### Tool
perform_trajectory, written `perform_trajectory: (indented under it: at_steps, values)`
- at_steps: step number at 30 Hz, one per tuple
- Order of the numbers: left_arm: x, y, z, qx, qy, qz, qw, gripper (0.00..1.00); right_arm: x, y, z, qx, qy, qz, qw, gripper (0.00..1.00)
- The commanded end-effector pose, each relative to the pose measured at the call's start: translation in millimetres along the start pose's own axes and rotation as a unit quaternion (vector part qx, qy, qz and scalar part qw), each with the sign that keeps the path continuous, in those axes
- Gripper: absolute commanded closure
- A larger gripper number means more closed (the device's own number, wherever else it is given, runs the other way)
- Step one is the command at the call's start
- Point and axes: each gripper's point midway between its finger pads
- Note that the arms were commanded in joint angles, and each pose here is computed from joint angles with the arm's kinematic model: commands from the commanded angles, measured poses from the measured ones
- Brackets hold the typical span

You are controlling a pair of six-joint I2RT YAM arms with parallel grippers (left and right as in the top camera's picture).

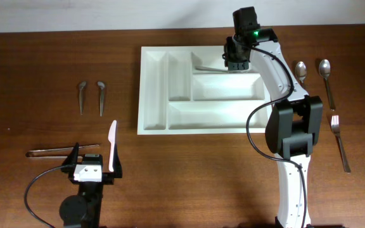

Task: Pack container
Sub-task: 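Carry the fork to the tray's top-right compartment and release, then move the right gripper back over the remaining silver fork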

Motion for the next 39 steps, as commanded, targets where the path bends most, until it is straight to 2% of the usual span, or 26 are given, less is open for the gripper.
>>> perform_trajectory:
  at_steps: [1,5,10,13,16,20,23,25,29,35,39]
  values:
    - [0.1,1.8,0.2,0.005,-0.001,0.0,1.0,0.01,1.8,3.4,11.5,-0.069,-0.022,-0.003,0.997,0.69]
    - [0.1,1.8,0.2,0.005,-0.001,0.0,1.0,0.01,-5.7,-8.9,25.7,-0.133,-0.046,-0.012,0.99,0.56]
    - [0.1,1.8,0.2,0.005,-0.001,0.0,1.0,0.01,-44.9,-42.9,48.9,-0.228,-0.085,-0.031,0.97,0.37]
    - [0.1,1.8,0.2,0.005,-0.001,0.0,1.0,0.01,-84.5,-70.4,60.7,-0.28,-0.102,-0.061,0.953,0.33]
    - [0.1,1.8,0.2,0.005,-0.001,0.0,1.0,0.01,-130.4,-97.8,62.2,-0.359,-0.101,-0.094,0.923,0.27]
    - [0.1,1.8,0.2,0.005,-0.001,0.0,1.0,0.01,-193.0,-121.7,51.7,-0.477,-0.092,-0.114,0.867,0.21]
    - [0.1,1.8,0.2,0.005,-0.001,0.0,1.0,0.01,-235.3,-131.8,40.8,-0.557,-0.092,-0.122,0.817,0.01]
    - [0.1,1.8,0.2,0.005,-0.001,0.0,1.0,0.01,-260.1,-141.5,19.8,-0.596,-0.066,-0.123,0.791,0.01]
    - [0.1,1.8,0.2,0.005,-0.001,0.0,1.0,0.01,-285.5,-160.0,-30.2,-0.641,-0.006,-0.094,0.762,0.01]
    - [0.1,1.8,0.2,0.005,-0.001,0.0,1.0,0.01,-296.2,-187.7,-118.0,-0.66,0.117,0.0,0.742,0.01]
    - [0.1,1.8,0.2,0.005,-0.001,0.0,1.0,0.01,-296.0,-218.4,-151.5,-0.628,0.19,0.006,0.754,0.01]
Point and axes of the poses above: each gripper's point midway between its finger pads, its own x axis out along the fingers, its own z axis along the line the jaws close on, y = z × x, and after that the axes turned 7 degrees about -x, right-handed
